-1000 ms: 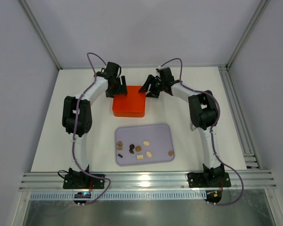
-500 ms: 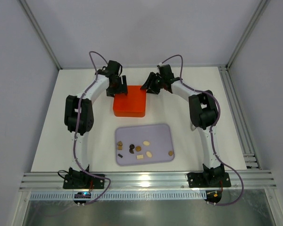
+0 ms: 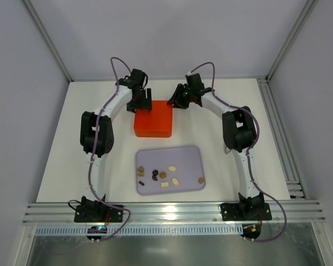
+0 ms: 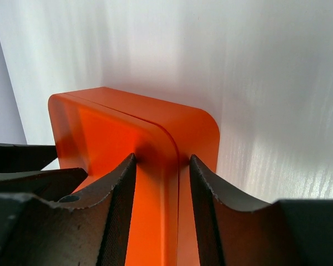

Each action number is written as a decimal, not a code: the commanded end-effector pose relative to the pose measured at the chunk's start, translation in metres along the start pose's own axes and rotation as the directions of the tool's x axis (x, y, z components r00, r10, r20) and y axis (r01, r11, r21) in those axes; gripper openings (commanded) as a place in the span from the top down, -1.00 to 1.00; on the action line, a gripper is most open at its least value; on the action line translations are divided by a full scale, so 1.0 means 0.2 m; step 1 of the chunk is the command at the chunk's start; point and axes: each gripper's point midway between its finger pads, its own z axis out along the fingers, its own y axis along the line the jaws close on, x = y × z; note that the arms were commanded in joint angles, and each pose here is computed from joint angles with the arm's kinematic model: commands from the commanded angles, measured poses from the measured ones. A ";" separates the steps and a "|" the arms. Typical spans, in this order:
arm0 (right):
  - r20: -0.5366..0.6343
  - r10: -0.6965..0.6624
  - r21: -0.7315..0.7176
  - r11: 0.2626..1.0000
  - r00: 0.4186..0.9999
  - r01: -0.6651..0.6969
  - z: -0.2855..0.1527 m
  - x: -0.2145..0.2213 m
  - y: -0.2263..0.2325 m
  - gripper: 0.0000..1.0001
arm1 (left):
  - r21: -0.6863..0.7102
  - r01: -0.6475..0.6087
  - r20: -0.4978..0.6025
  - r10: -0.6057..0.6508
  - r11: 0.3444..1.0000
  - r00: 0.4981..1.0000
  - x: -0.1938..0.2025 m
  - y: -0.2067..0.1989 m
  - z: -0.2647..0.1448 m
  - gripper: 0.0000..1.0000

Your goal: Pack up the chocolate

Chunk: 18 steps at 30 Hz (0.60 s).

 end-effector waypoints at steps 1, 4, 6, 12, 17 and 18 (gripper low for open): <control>-0.100 -0.002 0.102 0.995 0.995 0.012 0.07 0.22 -0.12 0.57 | -0.121 -0.171 -0.408 0.108 0.978 0.907 0.59 0.14 0.24 -0.46; -0.107 0.008 0.081 0.997 0.994 0.001 0.06 0.28 -0.12 0.62 | -0.128 -0.189 -0.409 0.122 0.974 0.904 0.58 0.15 0.23 -0.47; -0.089 0.022 0.057 0.998 0.996 -0.017 0.02 0.30 -0.08 0.62 | -0.130 -0.202 -0.413 0.132 0.971 0.901 0.59 0.16 0.23 -0.48; -0.060 0.072 0.006 0.997 0.996 -0.072 -0.03 0.37 -0.10 0.63 | -0.127 -0.247 -0.428 0.172 0.961 0.888 0.59 0.19 0.20 -0.48; -0.058 0.097 -0.036 0.994 0.994 -0.099 -0.03 0.41 -0.07 0.64 | -0.144 -0.278 -0.432 0.193 0.950 0.881 0.59 0.22 0.16 -0.49; -0.060 0.097 -0.035 0.994 0.994 -0.099 -0.03 0.42 -0.07 0.65 | -0.145 -0.276 -0.435 0.190 0.950 0.880 0.60 0.23 0.16 -0.49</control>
